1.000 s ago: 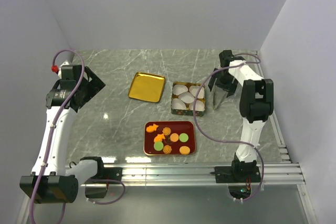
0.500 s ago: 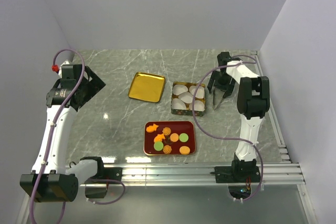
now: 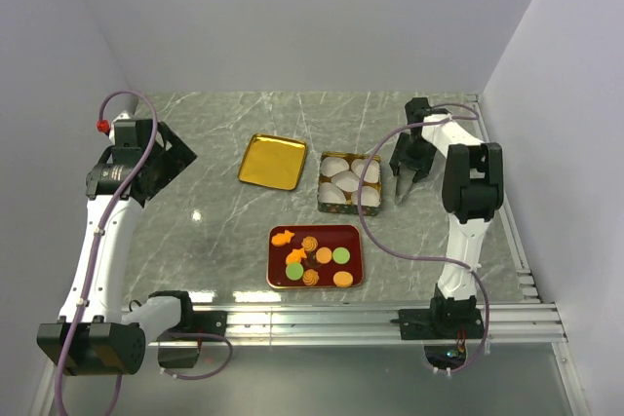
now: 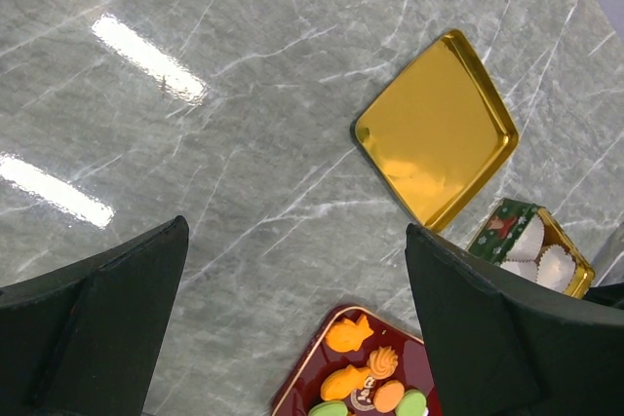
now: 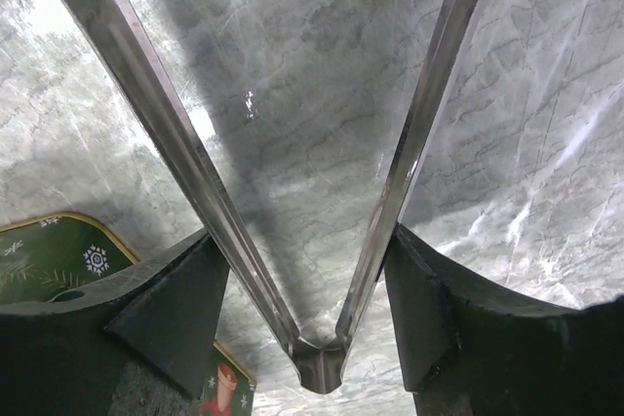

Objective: Pack the cookies

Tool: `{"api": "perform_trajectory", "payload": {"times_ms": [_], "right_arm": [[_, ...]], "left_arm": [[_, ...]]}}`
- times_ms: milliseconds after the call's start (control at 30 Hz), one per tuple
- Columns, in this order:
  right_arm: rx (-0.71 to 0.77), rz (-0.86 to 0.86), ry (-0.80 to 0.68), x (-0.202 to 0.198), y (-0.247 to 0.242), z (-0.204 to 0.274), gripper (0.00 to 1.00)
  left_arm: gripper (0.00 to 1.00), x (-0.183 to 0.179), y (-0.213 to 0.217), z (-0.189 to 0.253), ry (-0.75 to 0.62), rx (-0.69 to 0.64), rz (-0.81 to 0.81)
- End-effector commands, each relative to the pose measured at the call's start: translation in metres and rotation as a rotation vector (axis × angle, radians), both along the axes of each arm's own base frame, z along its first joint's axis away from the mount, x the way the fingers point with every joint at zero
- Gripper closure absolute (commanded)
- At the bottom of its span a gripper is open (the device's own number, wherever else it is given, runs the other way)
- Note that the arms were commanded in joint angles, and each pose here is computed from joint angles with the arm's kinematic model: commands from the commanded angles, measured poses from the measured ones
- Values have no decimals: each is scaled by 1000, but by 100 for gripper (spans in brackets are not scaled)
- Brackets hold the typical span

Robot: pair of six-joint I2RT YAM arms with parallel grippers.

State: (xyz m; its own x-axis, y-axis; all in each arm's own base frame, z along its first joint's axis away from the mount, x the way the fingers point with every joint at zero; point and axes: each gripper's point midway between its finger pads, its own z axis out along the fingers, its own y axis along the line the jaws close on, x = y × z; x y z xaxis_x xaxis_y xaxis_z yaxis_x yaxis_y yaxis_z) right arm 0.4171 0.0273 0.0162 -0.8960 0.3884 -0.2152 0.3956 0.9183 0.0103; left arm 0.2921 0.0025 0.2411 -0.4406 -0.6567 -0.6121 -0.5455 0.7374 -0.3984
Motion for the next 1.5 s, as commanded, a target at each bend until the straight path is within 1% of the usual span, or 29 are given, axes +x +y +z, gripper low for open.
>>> {"api": "perform_trajectory", "payload": {"times_ms": [0,100,133,200,233,267,333,367,433,467,567,733,833,967,1067,1233,1333,1400,1467], "right_arm": [[-1,-9,-75,3,-3,46,31],[-1,-16,-156,8,-3,91,31],[2,-21,-155,4,-4,100,31],[24,-20,-203,0,0,129,31],[35,-20,-204,-5,1,137,31],[45,-17,-235,-10,3,153,31],[70,-15,-231,-23,7,162,31],[75,-19,-254,-30,7,174,31],[81,-26,-234,-45,7,173,31],[105,-20,-254,-53,12,182,31],[126,-21,-253,-73,14,184,31],[143,-2,-278,-96,16,199,31],[157,9,-279,-106,18,204,31],[216,50,-302,-124,29,218,32],[242,95,-310,-139,40,226,32],[269,204,-287,-173,63,232,32],[279,278,-263,-192,81,229,34],[280,306,-242,-202,89,225,34],[295,371,-230,-215,104,224,34]], "left_arm": [[1,3,-5,10,-47,-6,-33],[1,3,-8,6,-41,-22,-42],[1,3,-10,5,-39,-27,-46],[2,3,-12,2,-35,-37,-53],[2,4,-14,2,-36,-46,-58],[2,4,-14,1,-36,-49,-59],[2,5,-24,-1,-34,-56,-90],[2,5,-27,-3,-28,-59,-99],[2,6,-30,-6,-22,-65,-108],[3,8,-34,-7,-18,-69,-121],[3,12,-42,-9,-14,-76,-147],[1,20,-50,-4,-20,-66,-171],[0,24,-52,7,-55,-48,-175],[1,27,-47,13,-63,-21,-148],[1,29,-47,13,-71,-34,-128],[1,34,-62,21,-130,-97,-190],[1,33,-64,21,-125,-99,-197],[1,33,-64,22,-128,-97,-204],[1,33,-64,27,-143,-96,-209]]}}
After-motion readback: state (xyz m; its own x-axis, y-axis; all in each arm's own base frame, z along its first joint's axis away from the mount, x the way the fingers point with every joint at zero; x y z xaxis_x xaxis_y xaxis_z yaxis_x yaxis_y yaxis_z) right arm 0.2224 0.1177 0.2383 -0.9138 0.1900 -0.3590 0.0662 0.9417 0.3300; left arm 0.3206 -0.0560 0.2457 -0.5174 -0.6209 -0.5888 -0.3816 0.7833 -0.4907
